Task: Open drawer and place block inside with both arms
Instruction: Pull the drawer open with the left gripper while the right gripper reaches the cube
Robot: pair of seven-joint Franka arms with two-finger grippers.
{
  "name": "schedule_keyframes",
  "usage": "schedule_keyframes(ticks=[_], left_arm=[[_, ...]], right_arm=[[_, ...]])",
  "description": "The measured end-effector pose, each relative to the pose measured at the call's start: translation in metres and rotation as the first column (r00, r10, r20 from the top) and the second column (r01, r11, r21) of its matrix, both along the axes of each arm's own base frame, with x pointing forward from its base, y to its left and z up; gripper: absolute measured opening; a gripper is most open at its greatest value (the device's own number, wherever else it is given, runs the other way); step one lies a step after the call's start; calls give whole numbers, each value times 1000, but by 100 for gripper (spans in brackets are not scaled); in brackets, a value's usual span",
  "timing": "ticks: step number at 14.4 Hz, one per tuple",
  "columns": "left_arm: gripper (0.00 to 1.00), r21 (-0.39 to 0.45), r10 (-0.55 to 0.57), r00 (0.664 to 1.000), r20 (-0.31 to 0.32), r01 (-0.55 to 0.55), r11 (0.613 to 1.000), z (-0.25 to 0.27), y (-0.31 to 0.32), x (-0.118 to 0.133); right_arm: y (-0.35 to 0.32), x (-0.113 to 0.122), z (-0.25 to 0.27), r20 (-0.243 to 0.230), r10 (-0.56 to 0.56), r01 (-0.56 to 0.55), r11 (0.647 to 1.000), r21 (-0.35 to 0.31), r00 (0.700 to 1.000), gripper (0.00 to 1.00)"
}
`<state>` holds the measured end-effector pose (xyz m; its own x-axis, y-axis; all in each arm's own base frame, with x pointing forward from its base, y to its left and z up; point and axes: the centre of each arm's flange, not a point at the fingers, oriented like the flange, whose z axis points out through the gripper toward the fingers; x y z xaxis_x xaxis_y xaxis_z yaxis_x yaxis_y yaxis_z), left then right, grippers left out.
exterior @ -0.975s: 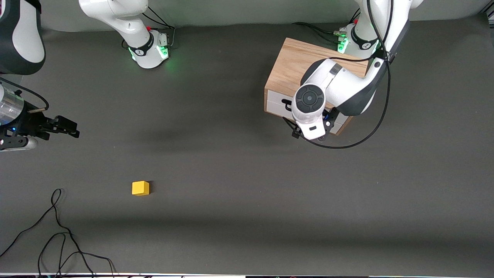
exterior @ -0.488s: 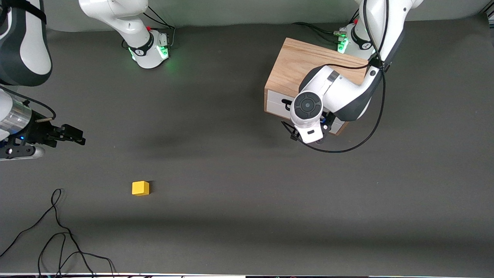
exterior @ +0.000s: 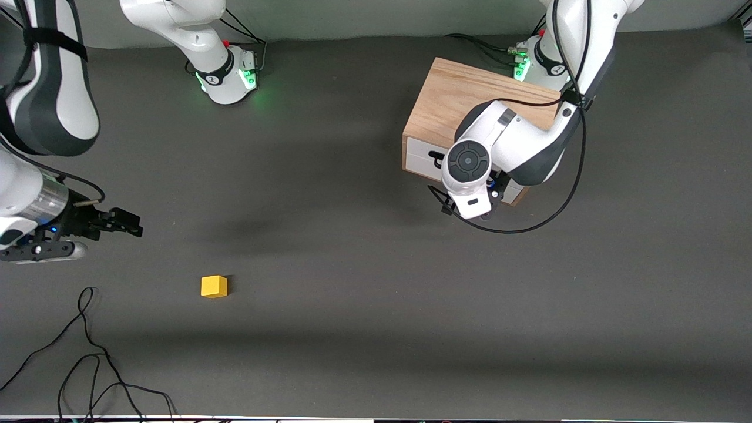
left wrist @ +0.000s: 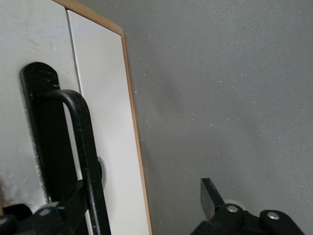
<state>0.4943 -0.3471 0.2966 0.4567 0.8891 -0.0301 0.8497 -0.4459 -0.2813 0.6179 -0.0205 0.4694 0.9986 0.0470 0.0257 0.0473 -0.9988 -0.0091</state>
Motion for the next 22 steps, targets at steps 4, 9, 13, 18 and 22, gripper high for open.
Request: schedule_keyframes(ticks=[4,9,13,18,22], left_arm=[[100,-8,2,1000,9,-2,1000,1,-2,3],[100,-31,8,1000,30,-7,999,2,-8,23],[100,-37,30,999,44,-29,999,2,-12,38],[100,-47,58,996,63,-55,997,3,-16,55],[100,-61,69,994,79,-64,996,3,-19,69]], right_arm=[[4,10,-25,-12,6,-6,1000,-5,1000,100],[6,19,-44,0,9,-9,1000,-11,1000,100],[28,26,-61,11,43,-43,999,-15,999,100],[34,36,-93,12,52,-52,998,-23,999,100],[38,39,-116,-12,58,-58,998,-27,998,100]])
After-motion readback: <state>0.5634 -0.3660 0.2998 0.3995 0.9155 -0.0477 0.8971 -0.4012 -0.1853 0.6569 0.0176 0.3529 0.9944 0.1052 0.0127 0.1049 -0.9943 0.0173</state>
